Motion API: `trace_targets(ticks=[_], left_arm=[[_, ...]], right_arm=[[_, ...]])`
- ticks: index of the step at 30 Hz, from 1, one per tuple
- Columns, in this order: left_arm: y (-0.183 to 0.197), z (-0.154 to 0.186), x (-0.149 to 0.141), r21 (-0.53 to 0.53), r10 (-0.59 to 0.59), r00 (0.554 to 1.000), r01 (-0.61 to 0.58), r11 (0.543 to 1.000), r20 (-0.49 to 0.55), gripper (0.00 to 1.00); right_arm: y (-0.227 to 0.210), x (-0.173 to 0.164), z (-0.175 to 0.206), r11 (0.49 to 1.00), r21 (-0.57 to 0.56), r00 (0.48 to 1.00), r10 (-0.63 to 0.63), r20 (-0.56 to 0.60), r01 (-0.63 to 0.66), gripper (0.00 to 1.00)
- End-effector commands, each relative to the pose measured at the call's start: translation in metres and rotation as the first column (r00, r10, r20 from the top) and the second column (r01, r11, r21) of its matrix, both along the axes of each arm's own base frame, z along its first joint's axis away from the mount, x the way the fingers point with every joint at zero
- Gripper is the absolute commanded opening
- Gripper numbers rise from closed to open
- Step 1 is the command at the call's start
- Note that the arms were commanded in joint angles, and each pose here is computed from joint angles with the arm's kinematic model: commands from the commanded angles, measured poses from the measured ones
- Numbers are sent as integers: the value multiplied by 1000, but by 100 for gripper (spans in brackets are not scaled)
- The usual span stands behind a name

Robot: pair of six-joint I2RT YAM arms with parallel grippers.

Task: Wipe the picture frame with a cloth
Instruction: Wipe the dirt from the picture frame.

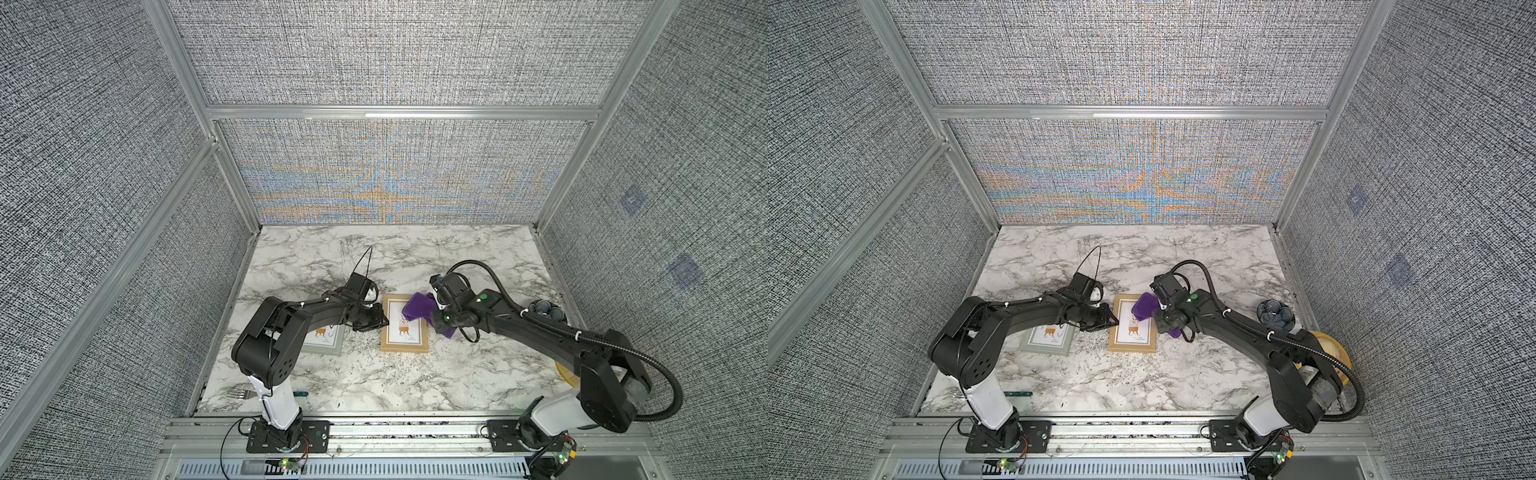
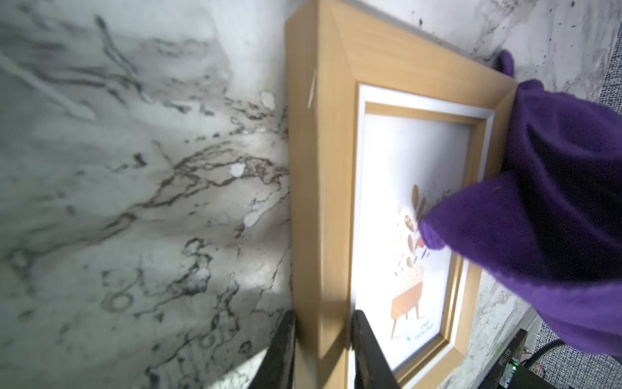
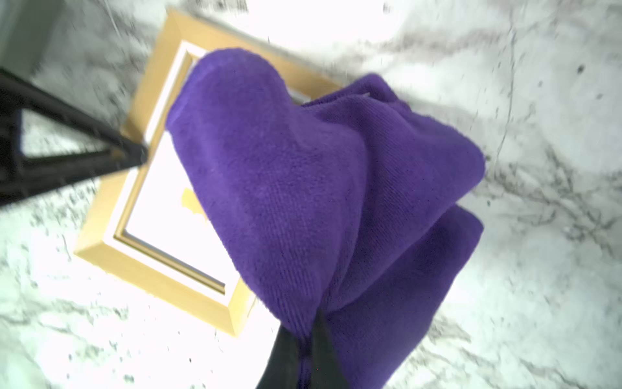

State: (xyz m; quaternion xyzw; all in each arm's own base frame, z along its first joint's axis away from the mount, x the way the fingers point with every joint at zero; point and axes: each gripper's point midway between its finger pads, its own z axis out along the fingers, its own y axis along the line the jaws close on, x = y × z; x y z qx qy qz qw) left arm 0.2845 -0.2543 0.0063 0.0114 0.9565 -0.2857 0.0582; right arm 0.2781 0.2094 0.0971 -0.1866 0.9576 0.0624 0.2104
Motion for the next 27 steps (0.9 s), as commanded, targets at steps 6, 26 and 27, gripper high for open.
trace_targets(ticks=[6, 26, 27], left_arm=[[58, -42, -49, 296, 64, 980, -5, 955, -189, 9], [58, -42, -48, 296, 62, 981, -5, 955, -185, 9], [58, -42, -48, 297, 62, 980, -4, 955, -187, 9]], right_arm=[[17, -53, -29, 987, 86, 960, 153, -233, -137, 24], [58, 1, 51, 974, 162, 984, 139, 115, -156, 78], [54, -1, 54, 974, 164, 984, 134, 119, -153, 78]])
